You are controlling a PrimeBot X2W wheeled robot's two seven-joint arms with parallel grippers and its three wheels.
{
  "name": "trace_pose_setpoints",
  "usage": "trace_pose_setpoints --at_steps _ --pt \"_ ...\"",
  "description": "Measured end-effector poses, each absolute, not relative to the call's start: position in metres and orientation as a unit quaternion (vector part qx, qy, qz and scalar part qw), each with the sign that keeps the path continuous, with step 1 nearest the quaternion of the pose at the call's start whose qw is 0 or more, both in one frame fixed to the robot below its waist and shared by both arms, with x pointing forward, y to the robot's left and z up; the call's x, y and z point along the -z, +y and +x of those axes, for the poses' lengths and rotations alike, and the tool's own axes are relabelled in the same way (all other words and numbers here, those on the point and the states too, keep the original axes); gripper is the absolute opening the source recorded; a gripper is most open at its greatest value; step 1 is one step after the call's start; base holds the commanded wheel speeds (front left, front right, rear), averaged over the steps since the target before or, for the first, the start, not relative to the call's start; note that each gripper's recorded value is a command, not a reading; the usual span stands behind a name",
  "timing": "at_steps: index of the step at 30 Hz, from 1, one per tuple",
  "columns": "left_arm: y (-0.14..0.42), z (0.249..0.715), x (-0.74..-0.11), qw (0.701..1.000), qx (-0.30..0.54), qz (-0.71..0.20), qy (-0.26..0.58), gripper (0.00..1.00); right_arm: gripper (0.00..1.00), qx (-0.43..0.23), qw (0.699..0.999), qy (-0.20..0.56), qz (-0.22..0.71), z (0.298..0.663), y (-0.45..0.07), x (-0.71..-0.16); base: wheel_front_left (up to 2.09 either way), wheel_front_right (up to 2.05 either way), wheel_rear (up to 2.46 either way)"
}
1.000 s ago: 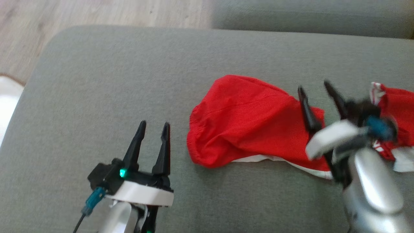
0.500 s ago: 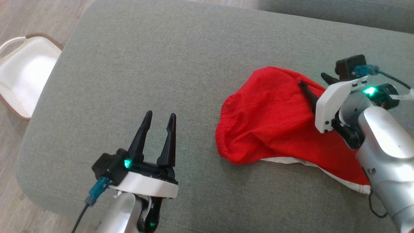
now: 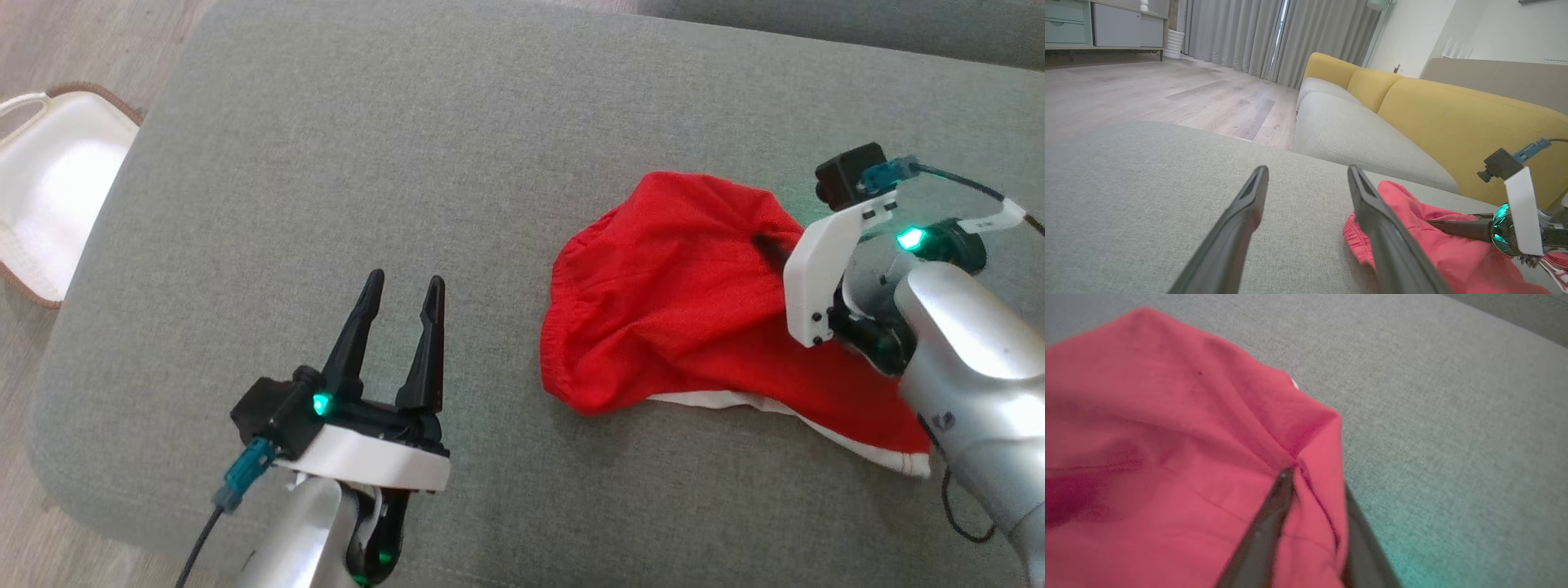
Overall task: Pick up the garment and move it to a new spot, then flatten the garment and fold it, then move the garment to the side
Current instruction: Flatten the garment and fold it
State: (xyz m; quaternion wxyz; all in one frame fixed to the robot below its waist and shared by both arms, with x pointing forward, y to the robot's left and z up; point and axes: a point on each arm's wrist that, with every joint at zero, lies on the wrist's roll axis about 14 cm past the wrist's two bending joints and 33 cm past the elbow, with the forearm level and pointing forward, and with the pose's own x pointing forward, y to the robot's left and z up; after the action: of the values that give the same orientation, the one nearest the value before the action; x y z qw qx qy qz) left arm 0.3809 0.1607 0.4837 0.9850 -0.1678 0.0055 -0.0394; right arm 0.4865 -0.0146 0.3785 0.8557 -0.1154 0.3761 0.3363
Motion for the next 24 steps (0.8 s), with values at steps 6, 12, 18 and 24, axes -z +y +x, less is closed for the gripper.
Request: trace_pose_setpoints --at_steps 6,12,18,24 --pt "0.158 0.381 -0.487 0.985 0.044 -0.169 0.001 1.0 0.0 -0.353 0.888 0.275 -0.106 0.513 -0.002 -0.428 0.0 0.0 0.0" --pt "0.158 0.379 -0.493 0.985 0.046 -0.169 -0.007 1.0 0.0 -0.376 0.913 0.119 -0.106 0.542 0.021 -0.511 0.0 0.0 0.0" --pt "0.159 0.377 -0.493 0.985 0.043 -0.169 -0.009 1.0 0.0 -0.375 0.918 0.012 -0.131 0.555 0.022 -0.553 0.0 0.0 0.0" --pt "0.164 0.377 -0.488 0.985 0.035 -0.168 -0.001 1.0 0.0 -0.342 0.925 0.03 -0.164 0.573 0.0 -0.525 0.0 0.0 0.0"
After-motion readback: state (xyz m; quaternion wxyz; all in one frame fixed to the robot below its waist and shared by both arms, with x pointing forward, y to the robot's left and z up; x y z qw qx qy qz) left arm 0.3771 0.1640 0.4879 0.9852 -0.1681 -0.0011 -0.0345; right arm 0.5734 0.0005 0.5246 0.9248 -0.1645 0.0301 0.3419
